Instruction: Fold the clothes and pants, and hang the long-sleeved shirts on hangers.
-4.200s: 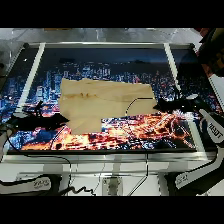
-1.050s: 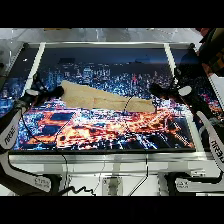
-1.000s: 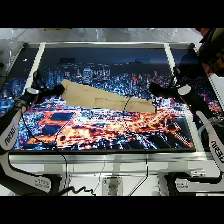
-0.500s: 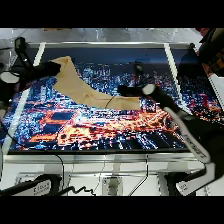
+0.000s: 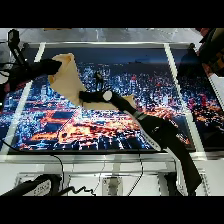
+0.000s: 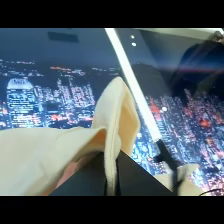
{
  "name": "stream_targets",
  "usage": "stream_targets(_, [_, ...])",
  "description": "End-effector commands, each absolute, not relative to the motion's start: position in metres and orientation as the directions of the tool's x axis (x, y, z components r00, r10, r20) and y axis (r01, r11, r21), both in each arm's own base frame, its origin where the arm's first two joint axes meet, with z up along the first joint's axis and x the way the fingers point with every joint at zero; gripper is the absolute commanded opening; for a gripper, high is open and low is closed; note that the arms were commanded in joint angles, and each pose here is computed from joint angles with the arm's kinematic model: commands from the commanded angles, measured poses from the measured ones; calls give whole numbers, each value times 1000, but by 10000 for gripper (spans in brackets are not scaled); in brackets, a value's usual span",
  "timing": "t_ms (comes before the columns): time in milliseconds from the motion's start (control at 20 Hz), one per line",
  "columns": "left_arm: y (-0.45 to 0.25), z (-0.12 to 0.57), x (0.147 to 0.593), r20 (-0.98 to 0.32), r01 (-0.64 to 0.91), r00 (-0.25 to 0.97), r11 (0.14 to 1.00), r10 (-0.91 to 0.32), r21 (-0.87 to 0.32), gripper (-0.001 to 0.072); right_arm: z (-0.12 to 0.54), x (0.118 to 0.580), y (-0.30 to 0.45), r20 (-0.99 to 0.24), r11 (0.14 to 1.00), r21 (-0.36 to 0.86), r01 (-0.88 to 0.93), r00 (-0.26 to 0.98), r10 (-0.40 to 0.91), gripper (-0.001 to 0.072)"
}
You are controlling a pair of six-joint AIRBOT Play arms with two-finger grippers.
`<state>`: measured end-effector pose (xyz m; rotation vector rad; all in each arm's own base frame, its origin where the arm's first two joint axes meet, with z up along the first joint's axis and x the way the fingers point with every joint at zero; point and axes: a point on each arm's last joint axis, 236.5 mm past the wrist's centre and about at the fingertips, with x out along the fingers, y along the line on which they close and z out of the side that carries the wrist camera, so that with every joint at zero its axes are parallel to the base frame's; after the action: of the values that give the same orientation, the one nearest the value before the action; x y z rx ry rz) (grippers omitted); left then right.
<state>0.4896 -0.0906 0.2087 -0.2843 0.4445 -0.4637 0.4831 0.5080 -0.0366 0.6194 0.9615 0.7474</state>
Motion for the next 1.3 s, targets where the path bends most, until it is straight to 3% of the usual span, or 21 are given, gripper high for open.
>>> stream_targets(0, [-95,211,487,-341,375,796,850,-500,-370,19,-48,476,522,-500,584,770,-257,325,802,6])
stream_targets(150, [-111,200,489,-358,396,771,836,-527,-379,19,-56,496,467,-600,664,692,-283,286,747,7])
stream_targets(300, [-163,161,491,-413,445,686,795,-599,-412,18,-45,525,366,-710,755,605,-255,257,655,6])
stream_targets(400, [-209,139,495,-401,425,647,743,-649,-518,17,-18,543,281,-756,804,551,-223,273,594,6])
stream_targets(500, [-263,123,500,-352,389,634,678,-688,-624,17,23,552,203,-767,828,512,-230,312,561,6])
stream_targets(650, [-350,94,484,-344,431,583,639,-736,-638,16,88,549,102,-754,861,451,-236,415,509,6])
stream_targets(800, [-392,80,497,-322,418,659,688,-679,-594,43,126,532,28,-752,888,430,-166,478,453,6])
stream_targets(850, [-399,78,498,-317,415,672,696,-669,-586,318,126,526,13,-764,891,432,-143,468,445,9])
stream_targets(900, [-405,77,494,-319,423,661,688,-679,-590,720,120,522,0,-773,892,436,-117,458,438,74])
stream_targets(950, [-412,78,485,-325,445,628,669,-707,-595,703,109,519,-11,-785,893,441,-86,445,430,189])
stream_targets(1050, [-421,82,466,-335,491,543,615,-770,-616,703,72,503,-24,-821,889,456,-37,368,437,347])
stream_targets(1100, [-420,88,460,-334,509,512,593,-792,-624,703,51,492,-26,-834,883,470,-11,321,449,389])
stream_targets(1250, [-396,104,463,-336,542,487,581,-806,-607,702,-11,456,-9,-824,831,554,57,180,537,417])
